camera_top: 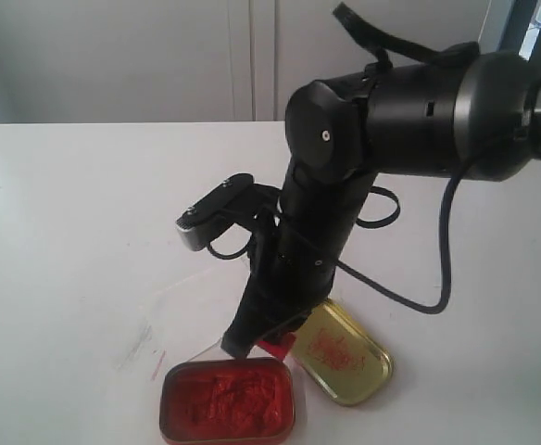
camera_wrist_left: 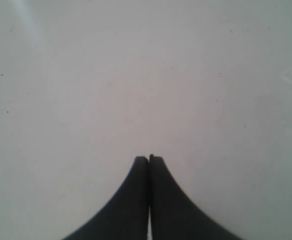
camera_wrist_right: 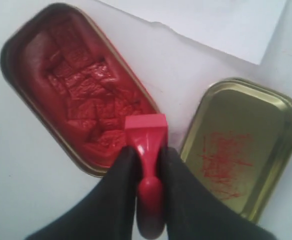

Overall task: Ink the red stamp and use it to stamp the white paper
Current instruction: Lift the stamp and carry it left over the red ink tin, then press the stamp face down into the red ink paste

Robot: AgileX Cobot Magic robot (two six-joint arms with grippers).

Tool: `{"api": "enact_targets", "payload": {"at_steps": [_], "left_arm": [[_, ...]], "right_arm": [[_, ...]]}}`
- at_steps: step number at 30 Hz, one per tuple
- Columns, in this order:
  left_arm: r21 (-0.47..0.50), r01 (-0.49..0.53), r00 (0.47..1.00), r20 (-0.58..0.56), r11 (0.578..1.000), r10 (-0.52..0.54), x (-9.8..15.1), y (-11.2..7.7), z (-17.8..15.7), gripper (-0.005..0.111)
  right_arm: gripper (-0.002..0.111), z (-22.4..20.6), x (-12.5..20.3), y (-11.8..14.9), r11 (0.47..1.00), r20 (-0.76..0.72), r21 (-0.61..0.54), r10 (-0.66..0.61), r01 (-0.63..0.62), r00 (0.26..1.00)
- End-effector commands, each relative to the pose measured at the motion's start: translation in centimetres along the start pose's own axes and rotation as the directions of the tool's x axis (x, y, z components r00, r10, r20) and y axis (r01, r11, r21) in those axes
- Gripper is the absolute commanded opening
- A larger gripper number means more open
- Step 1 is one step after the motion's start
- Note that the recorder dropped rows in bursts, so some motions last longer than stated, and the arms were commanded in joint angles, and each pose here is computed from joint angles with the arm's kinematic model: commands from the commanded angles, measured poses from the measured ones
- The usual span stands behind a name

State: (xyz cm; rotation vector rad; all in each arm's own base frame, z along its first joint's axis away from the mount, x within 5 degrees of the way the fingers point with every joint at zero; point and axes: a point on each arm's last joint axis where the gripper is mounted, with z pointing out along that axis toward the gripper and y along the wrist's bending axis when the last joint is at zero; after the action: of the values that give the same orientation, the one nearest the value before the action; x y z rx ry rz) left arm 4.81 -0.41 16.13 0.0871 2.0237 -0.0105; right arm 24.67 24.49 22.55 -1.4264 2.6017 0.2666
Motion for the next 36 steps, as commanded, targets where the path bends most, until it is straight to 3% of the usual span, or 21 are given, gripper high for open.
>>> {"api": "enact_targets", "payload": {"at_steps": [1,18,36], "left_arm": [[0.002,0.004,1.0,-0.014,1.0,-0.004,0.4,0.0,0.1,0.0],[0.002,0.004,1.0,-0.014,1.0,-0.004,0.4,0.0,0.1,0.0],[0.002,0.004,1.0,-0.014,1.0,-0.004,0.4,0.0,0.1,0.0]], "right_arm": [[0.0,0.3,-0.5,1.5,1.0,-0.04,-0.027,-0.009,0.008,0.999],[0.0,4.0,-1.9,3.0,0.994,-0.17,-0.111,0.007,-0.026,0.985],[0.0,5.3,-2.5,4.7,1.0,-0.14,0.012,0.018,-0.016,0.99]]}}
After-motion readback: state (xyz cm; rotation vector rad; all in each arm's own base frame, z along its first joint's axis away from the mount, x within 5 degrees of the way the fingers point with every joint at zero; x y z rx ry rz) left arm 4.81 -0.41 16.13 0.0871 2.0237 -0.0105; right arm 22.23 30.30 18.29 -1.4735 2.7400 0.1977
